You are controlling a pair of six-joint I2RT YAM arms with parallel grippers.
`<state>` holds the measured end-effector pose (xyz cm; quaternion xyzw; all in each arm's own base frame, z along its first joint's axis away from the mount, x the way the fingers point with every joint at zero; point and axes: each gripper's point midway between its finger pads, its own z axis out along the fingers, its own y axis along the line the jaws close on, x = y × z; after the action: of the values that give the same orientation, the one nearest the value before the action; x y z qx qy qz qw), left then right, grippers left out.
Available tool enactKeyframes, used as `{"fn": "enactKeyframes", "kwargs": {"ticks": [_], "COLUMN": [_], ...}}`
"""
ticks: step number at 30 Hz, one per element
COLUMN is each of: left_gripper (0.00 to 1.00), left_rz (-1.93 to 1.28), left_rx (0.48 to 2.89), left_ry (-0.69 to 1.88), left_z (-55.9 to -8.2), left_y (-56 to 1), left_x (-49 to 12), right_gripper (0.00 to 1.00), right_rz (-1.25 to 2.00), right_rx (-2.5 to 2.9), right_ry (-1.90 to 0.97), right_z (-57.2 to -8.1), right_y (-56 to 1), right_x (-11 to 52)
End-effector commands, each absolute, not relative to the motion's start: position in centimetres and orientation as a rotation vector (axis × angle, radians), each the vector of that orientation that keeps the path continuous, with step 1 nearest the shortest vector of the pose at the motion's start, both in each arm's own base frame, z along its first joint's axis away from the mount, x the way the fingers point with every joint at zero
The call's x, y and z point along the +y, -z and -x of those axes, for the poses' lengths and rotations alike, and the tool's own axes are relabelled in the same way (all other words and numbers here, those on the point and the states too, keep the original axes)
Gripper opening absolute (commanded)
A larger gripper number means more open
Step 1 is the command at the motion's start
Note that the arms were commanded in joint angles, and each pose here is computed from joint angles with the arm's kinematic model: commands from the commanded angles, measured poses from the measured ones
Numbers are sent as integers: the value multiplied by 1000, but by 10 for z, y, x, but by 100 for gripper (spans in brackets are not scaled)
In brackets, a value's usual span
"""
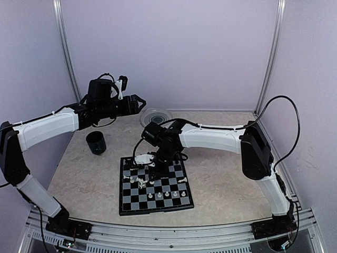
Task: Set up the chess pieces on the board
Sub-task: Pick up the king from the chessboard.
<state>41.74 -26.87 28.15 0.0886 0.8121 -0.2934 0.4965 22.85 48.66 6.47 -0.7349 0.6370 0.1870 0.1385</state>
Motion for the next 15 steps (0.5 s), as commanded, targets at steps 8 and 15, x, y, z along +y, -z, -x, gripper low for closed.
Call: {"fn": "enactKeyframes", "kwargs": {"ticks": [8, 15], "left_gripper": [74, 74], "left_rz": [-214, -213], "left_rx": [1967, 1975], "left_ry": [722, 716], "left_z": [-422, -423], "left_y": [-285, -281], "left_x": [-271, -271], "right_gripper": [13, 13], "right_rz": [2119, 2203], "right_rx": [1705, 1638], "right_ry": [-558, -627], "right_z": [-197, -158], "right_y": [-127, -128], "right_x": [468, 451]}}
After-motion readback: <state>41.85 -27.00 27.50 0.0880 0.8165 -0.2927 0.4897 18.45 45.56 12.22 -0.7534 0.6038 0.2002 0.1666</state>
